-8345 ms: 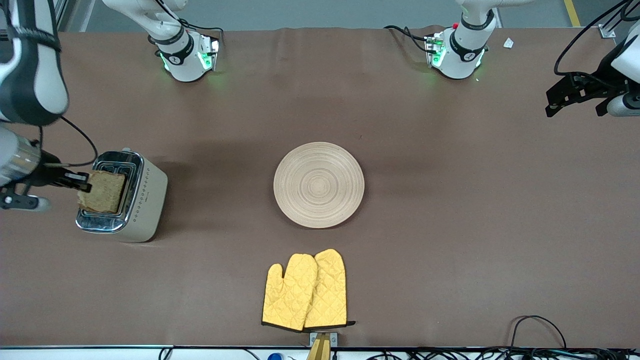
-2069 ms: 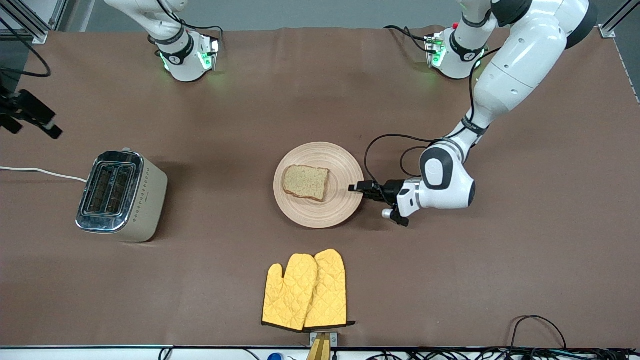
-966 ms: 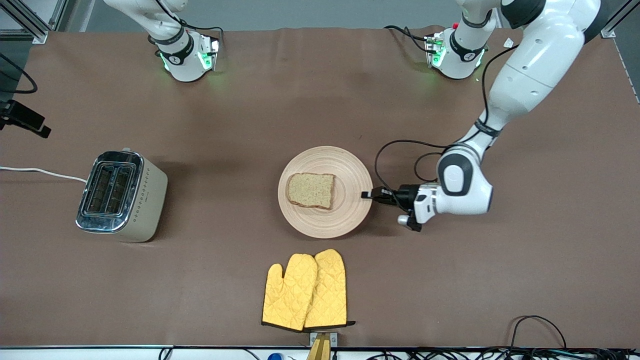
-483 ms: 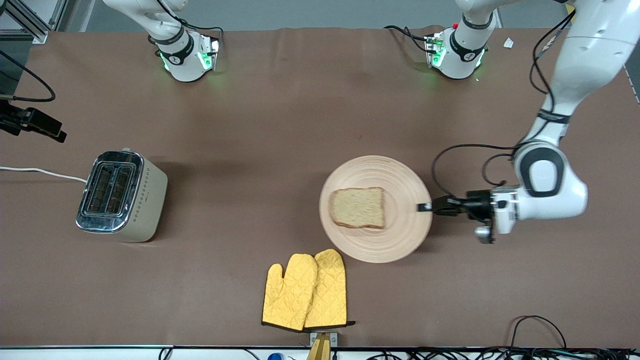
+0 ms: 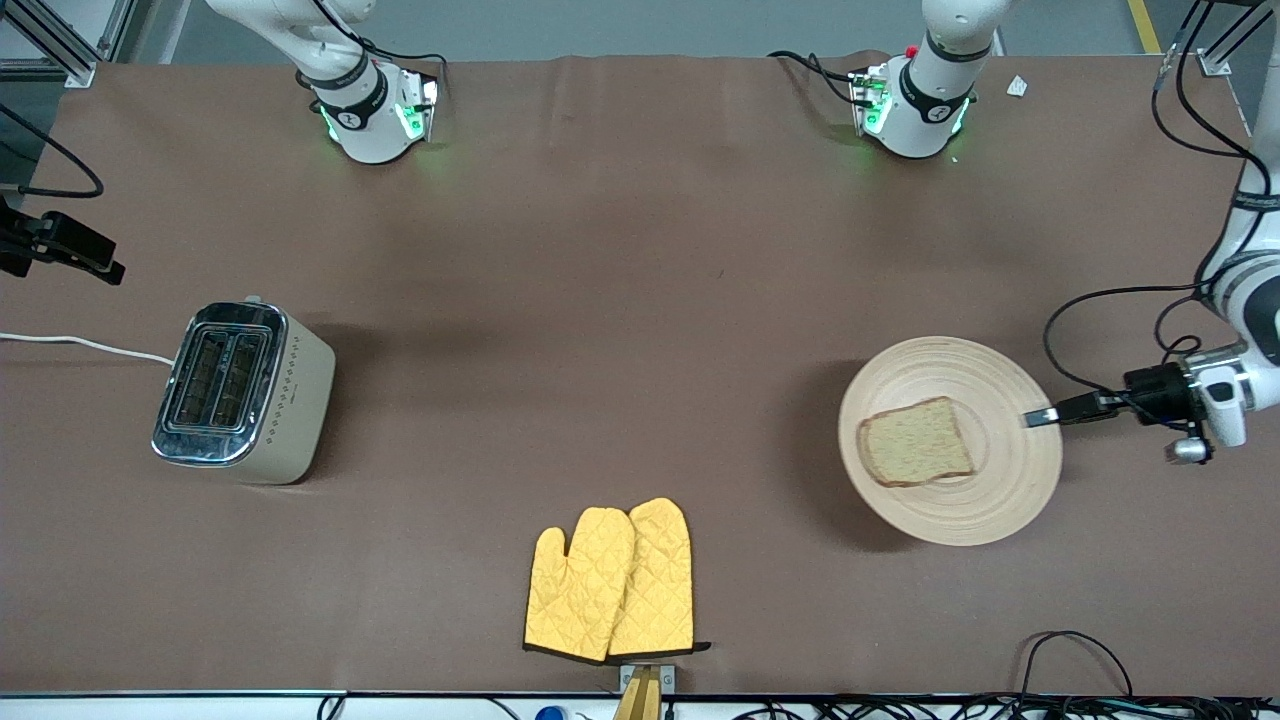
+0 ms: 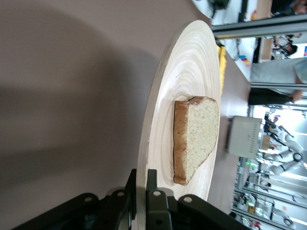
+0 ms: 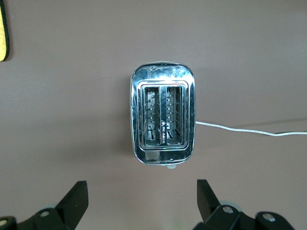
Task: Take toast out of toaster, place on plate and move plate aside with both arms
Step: 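Slide the wooden plate away from the toaster with the left gripper, then open the left gripper and draw it back from the plate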
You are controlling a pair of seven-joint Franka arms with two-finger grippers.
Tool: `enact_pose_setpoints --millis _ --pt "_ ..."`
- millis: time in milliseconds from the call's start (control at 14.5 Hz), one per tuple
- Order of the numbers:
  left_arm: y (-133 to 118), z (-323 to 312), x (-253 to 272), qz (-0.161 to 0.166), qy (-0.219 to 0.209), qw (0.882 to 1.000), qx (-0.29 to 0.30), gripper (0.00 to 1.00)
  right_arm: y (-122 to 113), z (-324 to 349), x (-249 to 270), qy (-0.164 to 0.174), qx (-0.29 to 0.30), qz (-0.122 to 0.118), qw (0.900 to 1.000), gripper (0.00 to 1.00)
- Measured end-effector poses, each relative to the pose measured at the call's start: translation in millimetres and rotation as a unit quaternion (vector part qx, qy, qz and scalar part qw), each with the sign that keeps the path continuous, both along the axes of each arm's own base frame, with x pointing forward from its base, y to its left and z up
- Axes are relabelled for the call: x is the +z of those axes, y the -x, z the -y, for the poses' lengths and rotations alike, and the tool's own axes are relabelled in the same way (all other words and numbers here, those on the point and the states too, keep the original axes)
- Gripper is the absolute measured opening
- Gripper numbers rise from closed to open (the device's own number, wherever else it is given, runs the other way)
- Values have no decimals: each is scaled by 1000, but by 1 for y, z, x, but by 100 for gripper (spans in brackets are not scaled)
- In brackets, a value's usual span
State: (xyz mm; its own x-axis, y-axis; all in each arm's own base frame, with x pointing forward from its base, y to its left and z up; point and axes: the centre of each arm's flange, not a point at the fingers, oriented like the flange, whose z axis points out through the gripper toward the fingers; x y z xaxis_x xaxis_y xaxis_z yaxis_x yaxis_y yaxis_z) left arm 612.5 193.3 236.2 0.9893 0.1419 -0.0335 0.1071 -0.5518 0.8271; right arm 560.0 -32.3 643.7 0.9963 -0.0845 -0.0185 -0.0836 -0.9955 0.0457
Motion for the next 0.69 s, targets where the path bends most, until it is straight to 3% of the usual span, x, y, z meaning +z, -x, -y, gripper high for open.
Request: enact_pose_setpoints --millis 207,690 --pt "8 -29 -29 -10 9 1000 18 10 0 0 -1 0 0 -1 1000 100" --pt "10 -17 -95 -30 47 998 11 9 -1 0 -1 0 1 -1 1000 100"
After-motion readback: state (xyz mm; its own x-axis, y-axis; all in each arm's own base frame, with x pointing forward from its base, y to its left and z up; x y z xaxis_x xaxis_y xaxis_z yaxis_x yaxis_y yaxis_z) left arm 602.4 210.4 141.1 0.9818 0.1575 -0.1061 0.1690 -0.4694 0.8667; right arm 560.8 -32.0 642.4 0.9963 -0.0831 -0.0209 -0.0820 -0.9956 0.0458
